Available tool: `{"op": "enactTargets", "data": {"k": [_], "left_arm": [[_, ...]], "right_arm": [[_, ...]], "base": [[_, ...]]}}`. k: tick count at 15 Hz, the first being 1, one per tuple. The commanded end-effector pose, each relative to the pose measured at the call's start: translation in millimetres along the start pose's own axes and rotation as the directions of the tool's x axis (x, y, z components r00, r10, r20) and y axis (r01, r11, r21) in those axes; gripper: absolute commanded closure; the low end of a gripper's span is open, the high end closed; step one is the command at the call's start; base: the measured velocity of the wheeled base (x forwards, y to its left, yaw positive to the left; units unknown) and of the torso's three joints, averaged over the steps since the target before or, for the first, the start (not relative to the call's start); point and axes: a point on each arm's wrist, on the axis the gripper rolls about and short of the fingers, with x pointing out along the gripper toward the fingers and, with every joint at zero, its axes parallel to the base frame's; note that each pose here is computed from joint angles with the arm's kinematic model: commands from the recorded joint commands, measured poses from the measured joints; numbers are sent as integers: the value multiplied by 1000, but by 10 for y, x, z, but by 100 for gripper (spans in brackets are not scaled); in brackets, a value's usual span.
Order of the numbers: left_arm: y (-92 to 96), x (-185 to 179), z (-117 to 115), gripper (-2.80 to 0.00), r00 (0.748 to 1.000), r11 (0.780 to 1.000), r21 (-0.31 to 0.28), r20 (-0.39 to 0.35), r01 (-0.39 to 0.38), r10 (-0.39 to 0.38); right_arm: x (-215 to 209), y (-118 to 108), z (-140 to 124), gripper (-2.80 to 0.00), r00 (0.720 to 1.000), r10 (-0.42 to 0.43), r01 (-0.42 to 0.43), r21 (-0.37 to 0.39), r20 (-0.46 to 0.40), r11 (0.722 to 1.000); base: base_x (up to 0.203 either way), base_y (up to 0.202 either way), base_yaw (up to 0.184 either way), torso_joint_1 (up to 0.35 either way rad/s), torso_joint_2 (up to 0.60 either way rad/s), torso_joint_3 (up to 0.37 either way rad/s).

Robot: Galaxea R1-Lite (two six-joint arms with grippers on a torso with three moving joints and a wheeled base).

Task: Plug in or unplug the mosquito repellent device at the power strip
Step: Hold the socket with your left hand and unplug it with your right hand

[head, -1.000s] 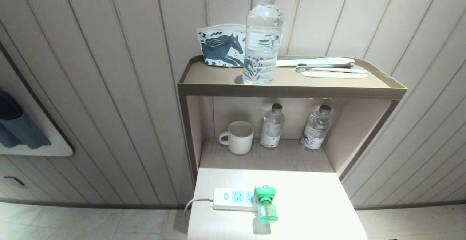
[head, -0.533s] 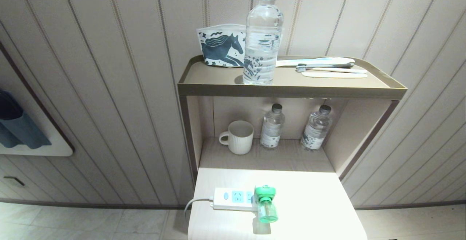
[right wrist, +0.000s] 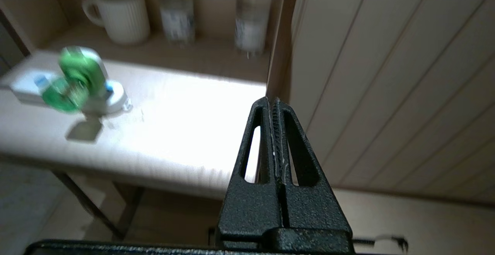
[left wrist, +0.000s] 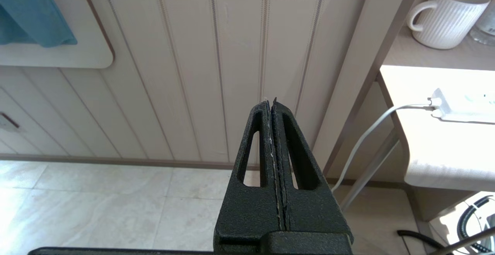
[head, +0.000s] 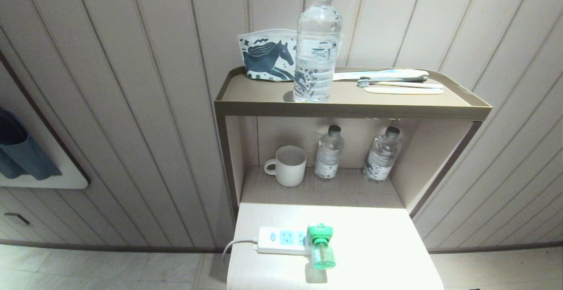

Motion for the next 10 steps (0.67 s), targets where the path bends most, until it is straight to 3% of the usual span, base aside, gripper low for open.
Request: {"op": "enactTargets", "data": {"k": [1,6,8,9,10], "left_arm": [[0,0,0,0,1000,1000,0,0,0,0],[0,0,0,0,1000,1000,0,0,0,0],[0,0,0,0,1000,1000,0,0,0,0],[0,0,0,0,1000,1000,0,0,0,0],[0,0,0,0,1000,1000,0,0,0,0]], "right_arm": [[-1,-41,674,0,999,13,-13,2,45,1000],[638,-154,1925,0,999,-2,5,62,-48,998],[835,-187,2324,0,988,22,-10,78,-151,997],[1038,-183,2420,0,967,62,-38,101,-247,994],[1292,-151,2458,0,920,113,-63,145,-374,988]], "base": [[0,0,0,0,0,0],[0,0,0,0,0,0],[0,0,0,0,0,0],[0,0,0,0,0,0],[0,0,0,0,0,0]]}}
